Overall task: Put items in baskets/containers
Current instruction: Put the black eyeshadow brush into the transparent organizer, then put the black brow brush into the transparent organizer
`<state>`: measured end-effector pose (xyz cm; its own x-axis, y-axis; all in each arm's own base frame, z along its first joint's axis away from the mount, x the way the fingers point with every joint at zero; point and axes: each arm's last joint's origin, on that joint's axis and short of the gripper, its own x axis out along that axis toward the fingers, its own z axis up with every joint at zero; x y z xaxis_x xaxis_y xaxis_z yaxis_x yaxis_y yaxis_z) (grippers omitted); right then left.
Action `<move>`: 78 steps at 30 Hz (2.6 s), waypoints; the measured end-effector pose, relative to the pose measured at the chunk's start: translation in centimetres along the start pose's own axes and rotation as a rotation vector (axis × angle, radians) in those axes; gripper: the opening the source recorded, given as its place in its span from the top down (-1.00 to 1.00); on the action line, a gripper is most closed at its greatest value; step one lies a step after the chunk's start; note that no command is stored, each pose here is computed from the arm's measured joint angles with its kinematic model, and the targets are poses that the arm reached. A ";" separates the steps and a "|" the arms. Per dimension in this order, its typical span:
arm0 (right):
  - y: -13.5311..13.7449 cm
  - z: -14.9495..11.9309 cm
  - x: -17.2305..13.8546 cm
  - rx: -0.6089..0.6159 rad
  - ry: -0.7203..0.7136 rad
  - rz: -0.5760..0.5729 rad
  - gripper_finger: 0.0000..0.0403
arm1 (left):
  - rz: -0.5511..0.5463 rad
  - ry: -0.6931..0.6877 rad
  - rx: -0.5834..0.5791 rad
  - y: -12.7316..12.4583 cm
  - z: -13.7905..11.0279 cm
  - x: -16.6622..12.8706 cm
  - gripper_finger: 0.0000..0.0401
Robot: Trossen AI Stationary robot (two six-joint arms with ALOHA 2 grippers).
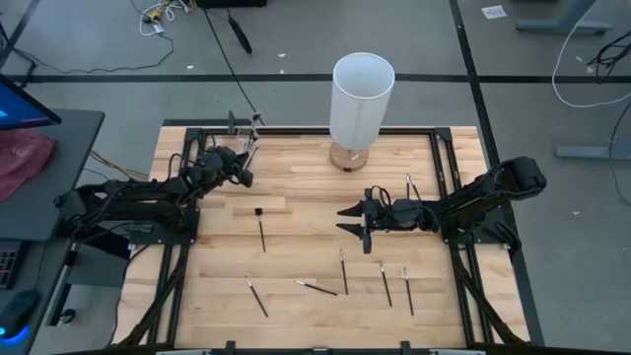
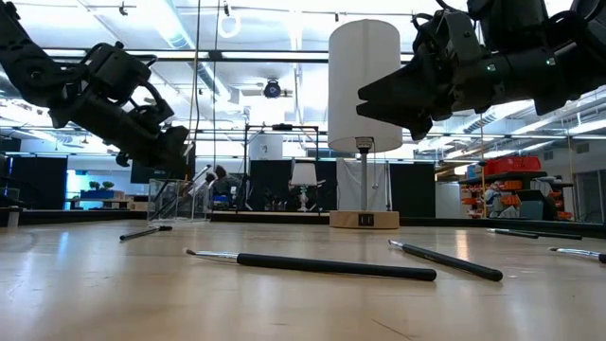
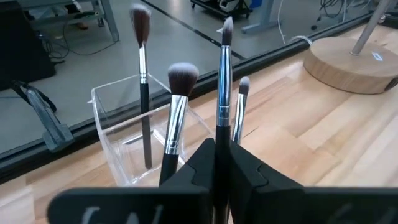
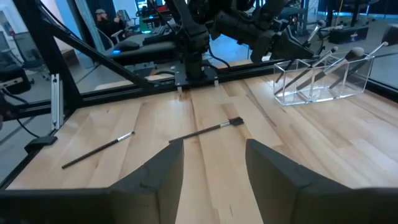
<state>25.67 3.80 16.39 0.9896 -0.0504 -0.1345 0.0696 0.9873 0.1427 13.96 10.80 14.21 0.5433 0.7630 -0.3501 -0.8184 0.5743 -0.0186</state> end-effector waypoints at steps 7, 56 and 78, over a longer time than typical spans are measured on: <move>0.0 0.0 0.0 0.002 0.000 0.000 0.13 | 0.002 0.010 0.005 0.0 -0.1 0.0 0.68; -1.9 0.2 0.3 -0.051 0.001 -0.085 0.13 | -0.457 0.832 -0.232 -13.6 0.7 -12.5 0.62; -2.0 0.1 0.3 -0.052 0.016 -0.091 0.13 | 0.049 0.603 -0.193 -17.0 -4.2 -8.3 -0.06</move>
<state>25.85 1.78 16.14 0.9774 -0.1378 -0.1602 0.1517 0.9854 0.0779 22.59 -6.58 13.51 0.3496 0.4532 -0.8200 -0.8891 0.4363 -0.1379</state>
